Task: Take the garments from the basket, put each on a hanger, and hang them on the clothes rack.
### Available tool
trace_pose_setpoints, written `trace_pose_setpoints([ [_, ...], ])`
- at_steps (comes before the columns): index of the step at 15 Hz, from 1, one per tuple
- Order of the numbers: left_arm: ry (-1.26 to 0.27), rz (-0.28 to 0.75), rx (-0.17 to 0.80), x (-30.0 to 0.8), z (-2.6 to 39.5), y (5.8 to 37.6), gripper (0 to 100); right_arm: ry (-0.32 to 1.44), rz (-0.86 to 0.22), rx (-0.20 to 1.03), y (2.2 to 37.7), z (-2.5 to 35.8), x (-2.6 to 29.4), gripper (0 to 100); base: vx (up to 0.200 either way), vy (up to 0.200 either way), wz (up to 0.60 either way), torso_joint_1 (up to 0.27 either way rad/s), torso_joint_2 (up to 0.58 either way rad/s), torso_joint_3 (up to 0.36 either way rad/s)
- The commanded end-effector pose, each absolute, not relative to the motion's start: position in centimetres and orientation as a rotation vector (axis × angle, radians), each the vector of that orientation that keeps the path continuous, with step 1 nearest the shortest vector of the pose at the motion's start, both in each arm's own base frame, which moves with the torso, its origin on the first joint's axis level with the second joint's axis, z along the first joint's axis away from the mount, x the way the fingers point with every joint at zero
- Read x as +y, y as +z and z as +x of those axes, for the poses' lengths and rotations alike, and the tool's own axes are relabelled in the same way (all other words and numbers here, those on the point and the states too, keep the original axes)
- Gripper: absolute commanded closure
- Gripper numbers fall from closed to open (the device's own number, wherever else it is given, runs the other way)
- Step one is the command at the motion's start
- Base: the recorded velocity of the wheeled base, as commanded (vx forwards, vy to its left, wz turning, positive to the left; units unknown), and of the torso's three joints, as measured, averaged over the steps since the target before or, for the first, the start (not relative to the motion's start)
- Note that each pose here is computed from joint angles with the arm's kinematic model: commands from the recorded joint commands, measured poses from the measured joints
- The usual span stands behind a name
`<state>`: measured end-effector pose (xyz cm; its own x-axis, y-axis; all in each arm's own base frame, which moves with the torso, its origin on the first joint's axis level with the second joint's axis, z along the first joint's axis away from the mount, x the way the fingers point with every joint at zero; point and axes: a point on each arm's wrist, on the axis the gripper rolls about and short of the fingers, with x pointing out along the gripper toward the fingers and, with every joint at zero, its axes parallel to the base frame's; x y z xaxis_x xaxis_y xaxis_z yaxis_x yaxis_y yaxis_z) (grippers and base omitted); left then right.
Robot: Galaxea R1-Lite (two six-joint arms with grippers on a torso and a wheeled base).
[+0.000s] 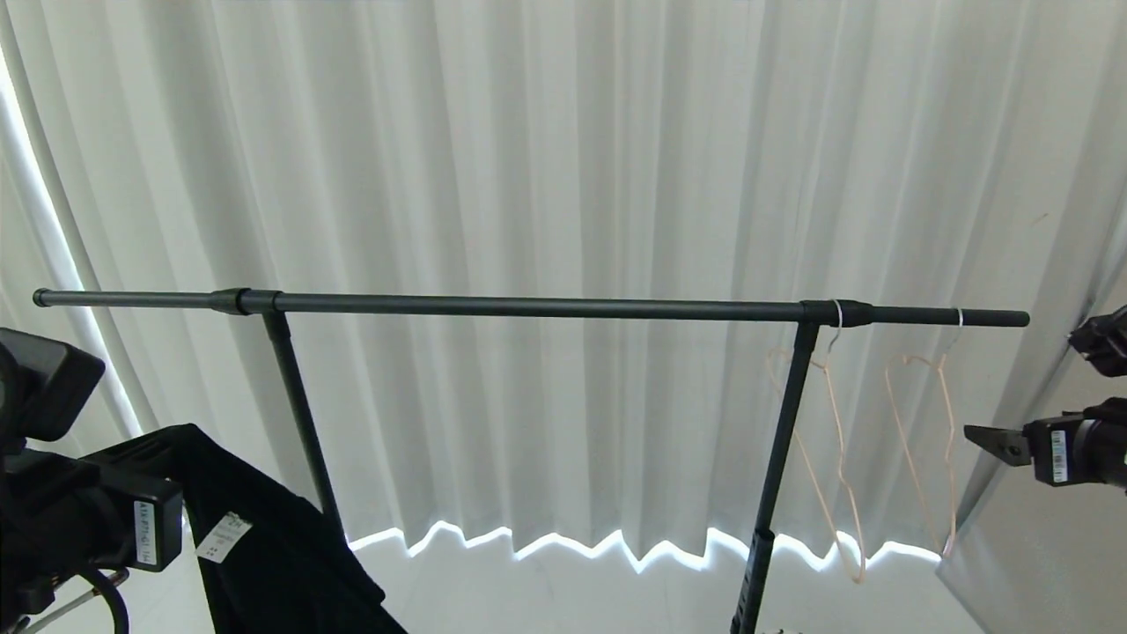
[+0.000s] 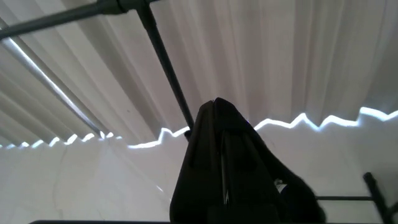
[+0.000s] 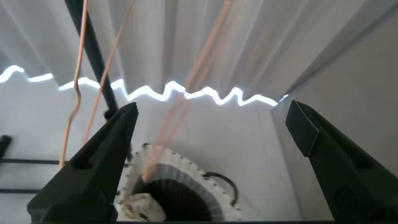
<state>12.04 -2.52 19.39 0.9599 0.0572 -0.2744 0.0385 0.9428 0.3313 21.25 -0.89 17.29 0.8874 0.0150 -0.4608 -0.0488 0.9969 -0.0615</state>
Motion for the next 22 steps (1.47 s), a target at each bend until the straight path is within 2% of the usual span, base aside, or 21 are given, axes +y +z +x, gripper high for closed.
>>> trace_pose_setpoints([
  [1,0.015,0.359,0.225,-2.2,10.9,20.1,100,0.025,-0.016,0.555,14.7,23.9,0.1,0,0.000,0.000,0.00,0.000,0.00,0.000],
  [5,0.025,0.350,0.207,-2.0,10.6,20.4,100,-0.173,0.056,0.551,11.1,28.5,0.5,0,0.000,0.000,0.00,0.000,0.00,0.000],
  [9,0.024,0.353,0.216,-2.1,10.7,20.2,100,-0.195,0.115,0.584,9.8,29.6,0.5,0,0.000,0.000,0.00,0.000,0.00,0.000],
  [15,0.019,0.357,0.227,-2.1,10.7,19.9,100,-0.197,0.119,0.589,9.5,30.0,0.5,0,0.000,0.000,0.00,0.000,0.00,0.000],
  [16,0.019,0.358,0.229,-2.1,10.8,19.9,100,-0.198,0.119,0.594,9.4,30.0,0.5,100,0.000,0.000,0.00,0.000,0.00,0.000],
  [22,0.016,0.360,0.234,-2.2,10.9,19.9,100,-0.201,0.112,0.632,9.1,29.8,0.5,100,0.000,0.000,0.00,0.000,0.00,0.000],
])
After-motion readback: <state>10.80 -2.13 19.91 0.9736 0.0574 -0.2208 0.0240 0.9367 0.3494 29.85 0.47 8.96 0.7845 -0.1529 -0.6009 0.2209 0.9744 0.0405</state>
